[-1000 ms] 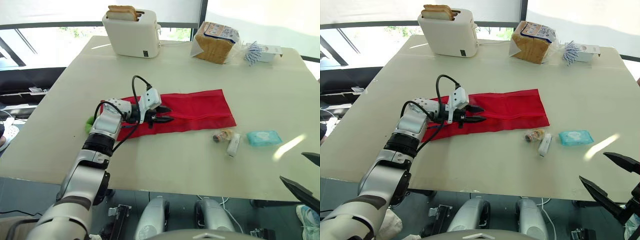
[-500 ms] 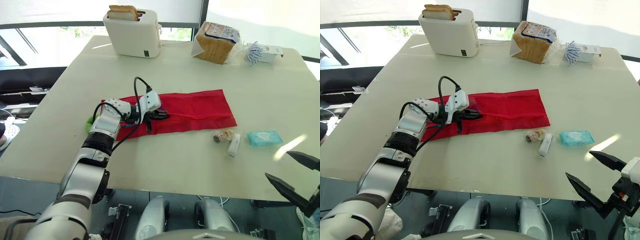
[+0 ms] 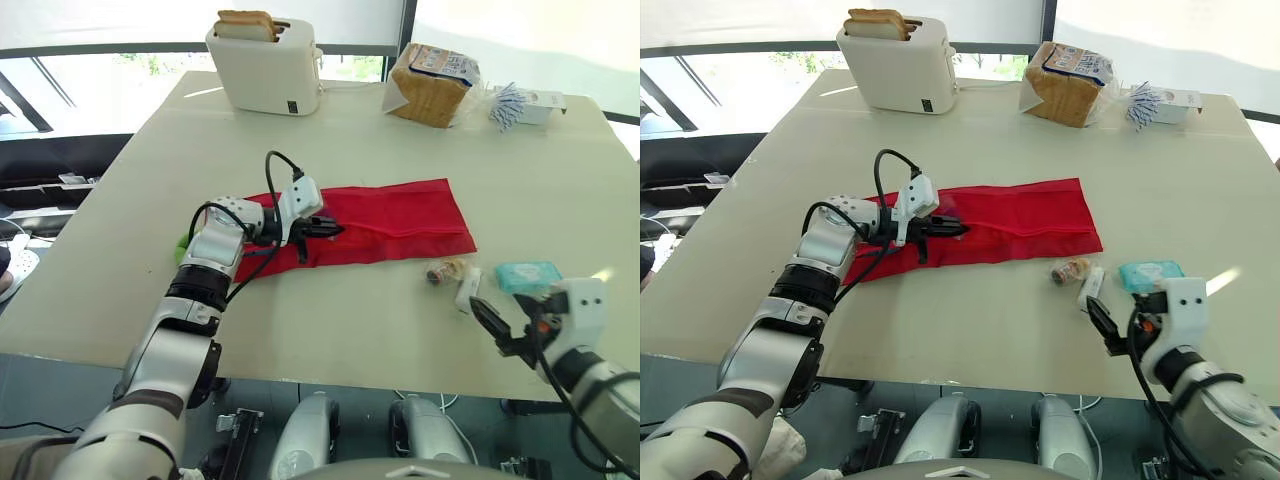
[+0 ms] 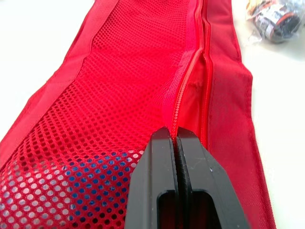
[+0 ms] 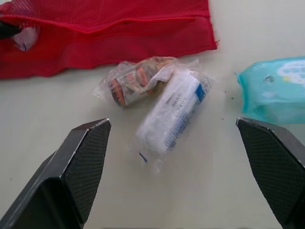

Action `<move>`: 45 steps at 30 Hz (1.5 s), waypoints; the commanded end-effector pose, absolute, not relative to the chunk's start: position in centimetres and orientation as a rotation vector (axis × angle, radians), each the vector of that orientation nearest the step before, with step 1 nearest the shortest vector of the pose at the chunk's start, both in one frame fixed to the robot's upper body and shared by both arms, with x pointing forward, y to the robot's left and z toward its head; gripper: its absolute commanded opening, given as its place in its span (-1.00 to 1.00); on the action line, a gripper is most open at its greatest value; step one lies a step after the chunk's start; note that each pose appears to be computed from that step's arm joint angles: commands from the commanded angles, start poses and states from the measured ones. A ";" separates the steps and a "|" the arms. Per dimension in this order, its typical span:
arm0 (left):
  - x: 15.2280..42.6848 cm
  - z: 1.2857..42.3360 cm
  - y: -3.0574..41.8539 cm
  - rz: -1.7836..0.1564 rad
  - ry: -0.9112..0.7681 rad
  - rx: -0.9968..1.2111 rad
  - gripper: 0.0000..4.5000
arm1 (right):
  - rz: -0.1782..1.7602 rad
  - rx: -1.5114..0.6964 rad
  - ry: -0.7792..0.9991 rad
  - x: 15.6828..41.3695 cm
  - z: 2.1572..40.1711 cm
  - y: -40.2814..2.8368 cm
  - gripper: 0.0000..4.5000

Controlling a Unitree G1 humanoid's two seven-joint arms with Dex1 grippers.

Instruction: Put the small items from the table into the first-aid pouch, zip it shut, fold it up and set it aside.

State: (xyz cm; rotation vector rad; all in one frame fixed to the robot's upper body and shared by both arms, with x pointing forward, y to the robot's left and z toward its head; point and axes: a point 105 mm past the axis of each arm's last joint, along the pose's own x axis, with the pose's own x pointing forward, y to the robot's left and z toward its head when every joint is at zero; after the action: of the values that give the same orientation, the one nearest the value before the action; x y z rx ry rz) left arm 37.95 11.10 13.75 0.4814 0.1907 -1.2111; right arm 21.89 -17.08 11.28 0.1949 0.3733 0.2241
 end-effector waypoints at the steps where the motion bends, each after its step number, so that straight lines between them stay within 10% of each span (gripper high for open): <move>1: 37.7 15.0 10.7 -1.210 0.134 0.482 -0.98 | 0.186 0.200 0.387 23.1 10.8 -15.7 1.00; 6: 37.5 15.1 10.6 -1.205 0.133 0.479 -0.98 | 0.132 0.200 0.409 24.2 9.9 -15.3 1.00; 9: 37.5 15.2 10.7 -1.199 0.131 0.472 -1.00 | 0.140 0.173 0.411 24.3 9.9 -15.2 0.66; 17: 37.4 15.3 10.3 -1.202 0.144 0.407 -1.00 | 0.140 0.074 0.423 22.9 10.4 -17.4 -0.99; 27: 37.2 15.6 9.0 -1.231 0.157 0.351 -1.00 | 0.525 0.171 0.333 21.0 15.1 -14.4 -0.99; 45: 35.8 15.7 8.5 -1.280 0.157 0.314 -1.00 | 0.729 0.154 0.460 30.0 12.6 -4.6 -0.99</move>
State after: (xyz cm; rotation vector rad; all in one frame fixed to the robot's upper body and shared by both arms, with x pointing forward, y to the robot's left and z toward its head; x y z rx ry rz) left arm 36.11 8.65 14.64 0.3109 0.2112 -1.2622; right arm 29.67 -4.86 11.84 0.1637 0.4916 0.7154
